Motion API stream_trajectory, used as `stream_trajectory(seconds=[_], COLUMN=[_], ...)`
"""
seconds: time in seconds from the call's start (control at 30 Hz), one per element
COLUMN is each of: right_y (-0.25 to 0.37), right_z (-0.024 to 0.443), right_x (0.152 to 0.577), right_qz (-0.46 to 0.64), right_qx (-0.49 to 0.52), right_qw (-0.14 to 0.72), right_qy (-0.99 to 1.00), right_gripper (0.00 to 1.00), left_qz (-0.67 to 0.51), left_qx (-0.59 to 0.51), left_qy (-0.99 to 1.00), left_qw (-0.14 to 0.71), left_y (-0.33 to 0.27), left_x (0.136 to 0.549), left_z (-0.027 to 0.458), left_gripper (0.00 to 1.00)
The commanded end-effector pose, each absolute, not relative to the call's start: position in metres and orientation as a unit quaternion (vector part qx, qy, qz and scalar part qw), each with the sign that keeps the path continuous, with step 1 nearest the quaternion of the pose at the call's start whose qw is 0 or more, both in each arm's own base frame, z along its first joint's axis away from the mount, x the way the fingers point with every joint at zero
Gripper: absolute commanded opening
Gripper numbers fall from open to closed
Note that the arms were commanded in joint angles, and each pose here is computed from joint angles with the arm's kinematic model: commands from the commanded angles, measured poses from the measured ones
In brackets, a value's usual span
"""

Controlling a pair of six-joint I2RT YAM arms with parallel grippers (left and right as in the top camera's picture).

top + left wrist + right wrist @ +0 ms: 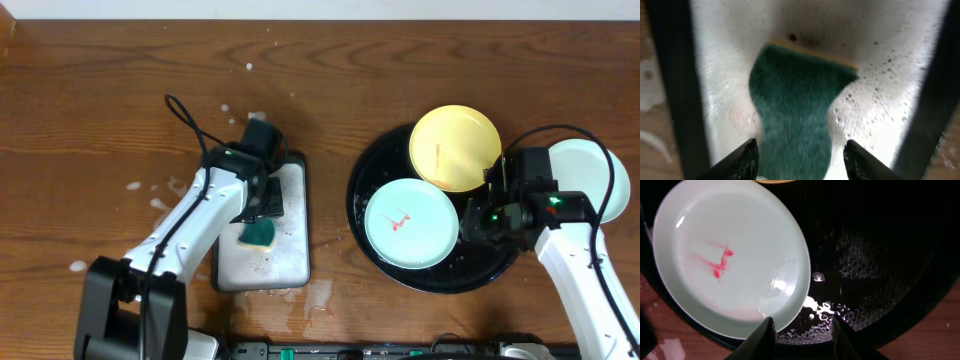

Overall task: Clean dirty plates on tray and stack at the side
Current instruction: 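Scrub the tilted pale green plate with the sponge in the left gripper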

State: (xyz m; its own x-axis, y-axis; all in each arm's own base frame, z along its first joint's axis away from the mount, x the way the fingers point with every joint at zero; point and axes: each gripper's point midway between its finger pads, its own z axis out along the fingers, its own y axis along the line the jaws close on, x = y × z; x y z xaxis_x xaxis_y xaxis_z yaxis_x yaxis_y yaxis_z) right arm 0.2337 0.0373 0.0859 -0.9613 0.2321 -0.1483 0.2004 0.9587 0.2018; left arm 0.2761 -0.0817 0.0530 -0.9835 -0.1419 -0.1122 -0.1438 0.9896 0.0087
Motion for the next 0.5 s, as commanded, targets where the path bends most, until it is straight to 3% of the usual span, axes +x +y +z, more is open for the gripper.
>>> stream_trajectory(seconds=[0.0, 0.13, 0.17, 0.2, 0.47], right_y=[0.037, 0.037, 0.037, 0.037, 0.038], right_z=[0.068, 0.052, 0.05, 0.048, 0.025], right_x=[0.225, 0.226, 0.228, 0.23, 0.249], right_qz=[0.084, 0.082, 0.081, 0.081, 0.08], right_qx=[0.118, 0.106, 0.102, 0.099, 0.083], right_qw=[0.057, 0.048, 0.047, 0.047, 0.047], right_qy=[0.988, 0.99, 0.99, 0.991, 0.992], right_gripper=[0.35, 0.36, 0.36, 0.36, 0.34], left_qz=[0.029, 0.034, 0.033, 0.033, -0.009], left_qx=[-0.091, -0.097, -0.097, -0.097, -0.077], left_qy=[0.995, 0.995, 0.995, 0.995, 0.996], left_qw=[0.017, 0.002, 0.001, 0.003, 0.042], left_y=[-0.073, -0.072, -0.073, -0.073, -0.089], left_x=[0.258, 0.253, 0.254, 0.255, 0.276], left_z=[0.016, -0.005, -0.006, -0.005, 0.057], left_gripper=[0.52, 0.23, 0.12, 0.08, 0.07])
